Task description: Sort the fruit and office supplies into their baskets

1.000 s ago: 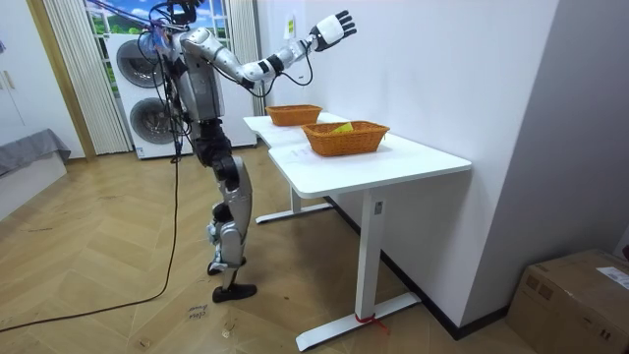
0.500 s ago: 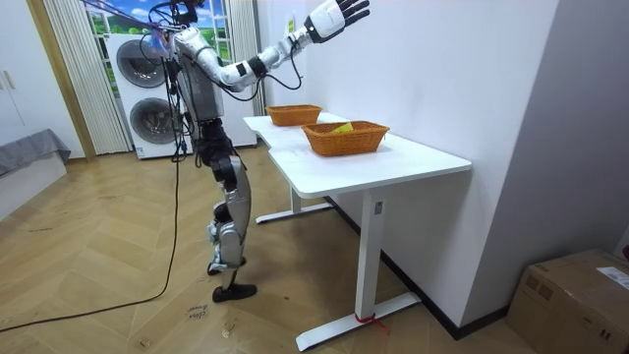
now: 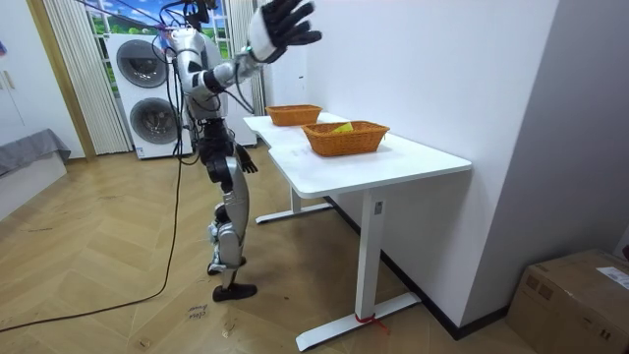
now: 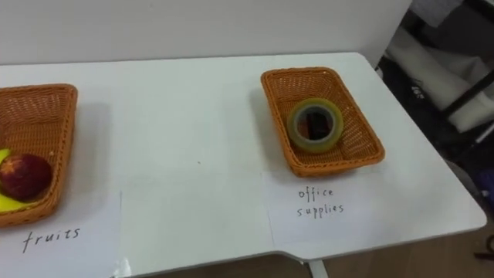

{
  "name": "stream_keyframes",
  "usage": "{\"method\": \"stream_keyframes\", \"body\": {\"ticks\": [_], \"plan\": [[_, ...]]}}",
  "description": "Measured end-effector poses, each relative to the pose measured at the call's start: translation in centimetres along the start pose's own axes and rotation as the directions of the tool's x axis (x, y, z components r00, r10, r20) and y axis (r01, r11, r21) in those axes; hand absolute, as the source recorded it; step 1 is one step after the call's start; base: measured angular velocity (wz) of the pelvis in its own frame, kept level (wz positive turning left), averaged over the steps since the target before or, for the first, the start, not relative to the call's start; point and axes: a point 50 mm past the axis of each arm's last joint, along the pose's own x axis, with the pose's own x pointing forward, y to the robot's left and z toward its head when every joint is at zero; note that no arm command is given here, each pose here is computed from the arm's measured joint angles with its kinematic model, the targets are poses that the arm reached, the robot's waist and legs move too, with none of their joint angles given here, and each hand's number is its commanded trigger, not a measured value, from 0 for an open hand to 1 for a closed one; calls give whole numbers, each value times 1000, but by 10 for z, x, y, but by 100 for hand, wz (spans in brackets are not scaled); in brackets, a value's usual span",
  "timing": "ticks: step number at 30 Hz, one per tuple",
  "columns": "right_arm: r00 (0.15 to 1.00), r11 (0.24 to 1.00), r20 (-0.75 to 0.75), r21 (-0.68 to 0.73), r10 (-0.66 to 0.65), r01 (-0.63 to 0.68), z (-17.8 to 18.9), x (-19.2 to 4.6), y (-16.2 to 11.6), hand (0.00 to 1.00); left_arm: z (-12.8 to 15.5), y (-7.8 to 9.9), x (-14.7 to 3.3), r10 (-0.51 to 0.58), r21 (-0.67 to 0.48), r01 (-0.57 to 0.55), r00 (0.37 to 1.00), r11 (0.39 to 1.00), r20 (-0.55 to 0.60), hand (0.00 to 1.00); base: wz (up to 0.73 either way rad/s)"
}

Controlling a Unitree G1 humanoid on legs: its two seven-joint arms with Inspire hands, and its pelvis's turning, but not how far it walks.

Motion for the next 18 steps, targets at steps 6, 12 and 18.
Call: {"method": "stream_keyframes", "body": {"ticks": [6,12,18], "plan": [[949,958,-146,-108,-278,264,-46,-16,-65,0,0,-1,0,-3,-22,3,1000,1000,-2,0,-2],[773,870,-398,-237,-494,433,-107,-65,-122,0,1,0,0,17,-39,-17,1000,999,-5,0,-6],[578,769,-508,-403,-639,496,-147,-114,-164,0,3,-7,0,12,-77,-12,1000,997,2,0,-2]]}}
